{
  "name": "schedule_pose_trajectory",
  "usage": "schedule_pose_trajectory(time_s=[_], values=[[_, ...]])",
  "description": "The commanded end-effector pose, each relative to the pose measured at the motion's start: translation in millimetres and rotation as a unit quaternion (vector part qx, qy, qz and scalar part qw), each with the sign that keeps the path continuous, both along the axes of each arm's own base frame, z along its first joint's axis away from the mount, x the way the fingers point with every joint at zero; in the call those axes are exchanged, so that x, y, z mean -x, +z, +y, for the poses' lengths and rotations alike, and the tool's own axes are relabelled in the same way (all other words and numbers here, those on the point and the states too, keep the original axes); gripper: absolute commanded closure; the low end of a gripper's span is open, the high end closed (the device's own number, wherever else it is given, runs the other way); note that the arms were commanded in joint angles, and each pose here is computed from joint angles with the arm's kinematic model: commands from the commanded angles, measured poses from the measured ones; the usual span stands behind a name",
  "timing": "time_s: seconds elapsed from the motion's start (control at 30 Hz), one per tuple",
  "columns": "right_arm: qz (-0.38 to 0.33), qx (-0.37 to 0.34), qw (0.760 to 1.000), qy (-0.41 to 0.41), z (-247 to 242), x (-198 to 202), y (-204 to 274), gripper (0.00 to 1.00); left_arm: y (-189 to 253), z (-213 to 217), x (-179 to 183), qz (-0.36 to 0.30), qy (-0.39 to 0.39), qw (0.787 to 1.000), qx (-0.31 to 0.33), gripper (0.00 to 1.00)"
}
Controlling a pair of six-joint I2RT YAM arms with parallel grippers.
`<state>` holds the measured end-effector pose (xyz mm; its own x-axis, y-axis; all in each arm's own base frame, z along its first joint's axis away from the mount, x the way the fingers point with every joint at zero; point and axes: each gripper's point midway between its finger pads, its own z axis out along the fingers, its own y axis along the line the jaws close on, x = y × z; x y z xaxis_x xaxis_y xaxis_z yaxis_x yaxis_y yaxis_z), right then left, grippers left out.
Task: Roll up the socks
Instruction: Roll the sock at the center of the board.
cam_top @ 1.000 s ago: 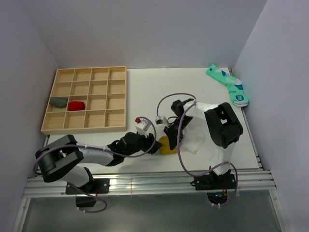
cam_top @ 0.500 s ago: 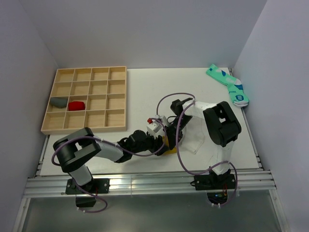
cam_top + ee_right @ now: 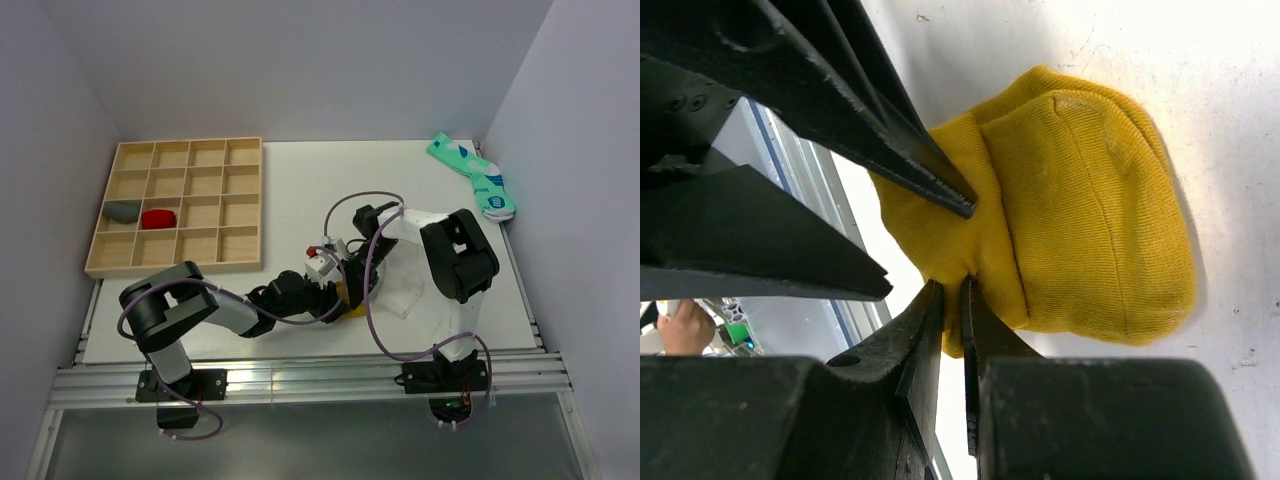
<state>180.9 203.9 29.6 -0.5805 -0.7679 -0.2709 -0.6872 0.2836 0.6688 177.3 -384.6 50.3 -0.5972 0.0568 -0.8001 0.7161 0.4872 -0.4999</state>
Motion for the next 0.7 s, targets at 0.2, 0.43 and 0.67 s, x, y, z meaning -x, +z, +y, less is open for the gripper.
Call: schedule_pose_trajectory(time_s=[0.2, 0.43, 0.67], values=[[-0.090, 0.012, 0.996, 0.004, -4, -32, -11, 0.92, -26, 5, -3, 0.006, 0.014, 0.999, -0.036, 0.54], [-0.119, 0.007, 0.993, -0.005, -2, -39, -3, 0.89, -40, 8, -2, 0.025, 0.020, 0.998, -0.063, 0.72], [-0.205, 0.013, 0.978, -0.029, -8, -55, 16, 0.67, -52, 14, -3, 0.055, 0.040, 0.994, -0.082, 0.84]])
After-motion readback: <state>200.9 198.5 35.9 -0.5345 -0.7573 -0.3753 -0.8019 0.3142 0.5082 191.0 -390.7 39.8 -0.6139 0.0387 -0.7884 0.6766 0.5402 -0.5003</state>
